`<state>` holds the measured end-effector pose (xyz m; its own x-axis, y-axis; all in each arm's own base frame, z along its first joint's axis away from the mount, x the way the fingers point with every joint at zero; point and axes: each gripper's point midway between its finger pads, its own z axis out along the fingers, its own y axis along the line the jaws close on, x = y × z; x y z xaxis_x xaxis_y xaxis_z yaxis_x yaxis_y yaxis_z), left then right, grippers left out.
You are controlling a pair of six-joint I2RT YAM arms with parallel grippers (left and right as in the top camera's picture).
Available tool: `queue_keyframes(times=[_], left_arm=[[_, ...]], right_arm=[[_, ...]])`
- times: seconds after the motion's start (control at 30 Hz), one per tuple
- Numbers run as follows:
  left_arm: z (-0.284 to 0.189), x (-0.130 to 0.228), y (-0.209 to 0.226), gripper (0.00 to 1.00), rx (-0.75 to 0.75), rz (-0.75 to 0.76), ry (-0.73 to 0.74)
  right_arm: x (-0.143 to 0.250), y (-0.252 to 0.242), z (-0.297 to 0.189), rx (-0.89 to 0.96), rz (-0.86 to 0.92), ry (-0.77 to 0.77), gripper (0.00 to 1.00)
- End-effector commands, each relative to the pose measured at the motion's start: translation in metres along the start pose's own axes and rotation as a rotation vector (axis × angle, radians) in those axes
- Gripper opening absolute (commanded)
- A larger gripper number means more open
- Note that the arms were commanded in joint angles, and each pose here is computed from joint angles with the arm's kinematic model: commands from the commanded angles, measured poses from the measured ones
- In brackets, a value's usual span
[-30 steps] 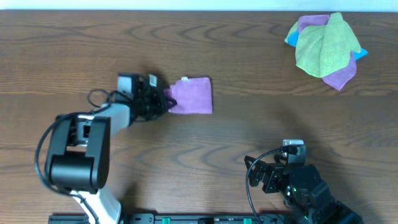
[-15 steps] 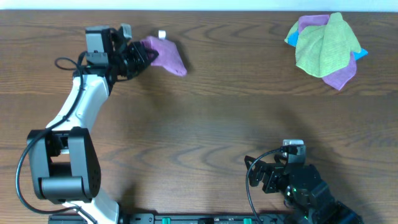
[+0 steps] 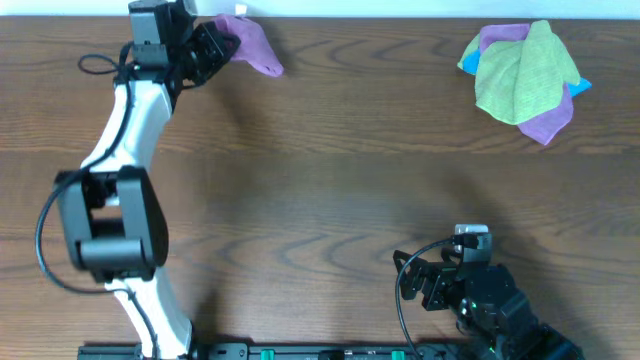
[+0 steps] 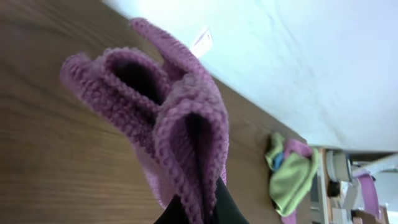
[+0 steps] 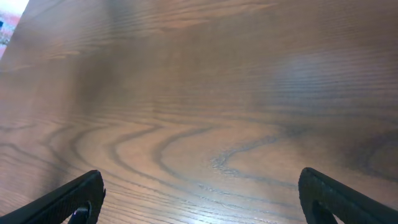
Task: Fold the cloth
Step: 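Carry the folded purple cloth with the left gripper to the top-left table area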
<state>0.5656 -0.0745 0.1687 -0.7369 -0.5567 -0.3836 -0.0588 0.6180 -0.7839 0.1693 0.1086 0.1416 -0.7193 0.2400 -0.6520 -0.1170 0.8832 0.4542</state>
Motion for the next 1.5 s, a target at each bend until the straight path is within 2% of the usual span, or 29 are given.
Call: queue_keyframes(times=[0.0,0.73,1.0,1.27,1.33,1.4,1.47], left_arm=[[0.005,-0.016,0.013,0.05,-0.007,-0.017,-0.008],[0.014,-0.031,0.146,0.05,-0.16,-0.178,-0.022],[-0.003,-0.05,0.168,0.06,-0.208,-0.176,-0.088],[-0.008,-0.054,0.173,0.07,-0.215,-0.166,-0.095],[-0.008,-0.053,0.173,0.21,-0.216,-0.168,-0.092],[-0.008,-0.051,0.173,0.45,-0.217,-0.161,-0.085],[-0.009,-0.048,0.176,0.64,-0.223,-0.154,-0.068]], right_arm=[[-0.002,-0.003,0.0,0.012,0.016,-0.013,0.99],[-0.002,-0.003,0.0,0.012,0.016,-0.013,0.99],[-0.002,-0.003,0.0,0.012,0.016,-0.013,0.99],[-0.002,-0.003,0.0,0.012,0.016,-0.012,0.99],[-0.002,-0.003,0.0,0.012,0.016,-0.013,0.99],[-0.002,-0.003,0.0,0.012,0.016,-0.013,0.99],[-0.002,-0.003,0.0,0.012,0.016,-0.013,0.99]])
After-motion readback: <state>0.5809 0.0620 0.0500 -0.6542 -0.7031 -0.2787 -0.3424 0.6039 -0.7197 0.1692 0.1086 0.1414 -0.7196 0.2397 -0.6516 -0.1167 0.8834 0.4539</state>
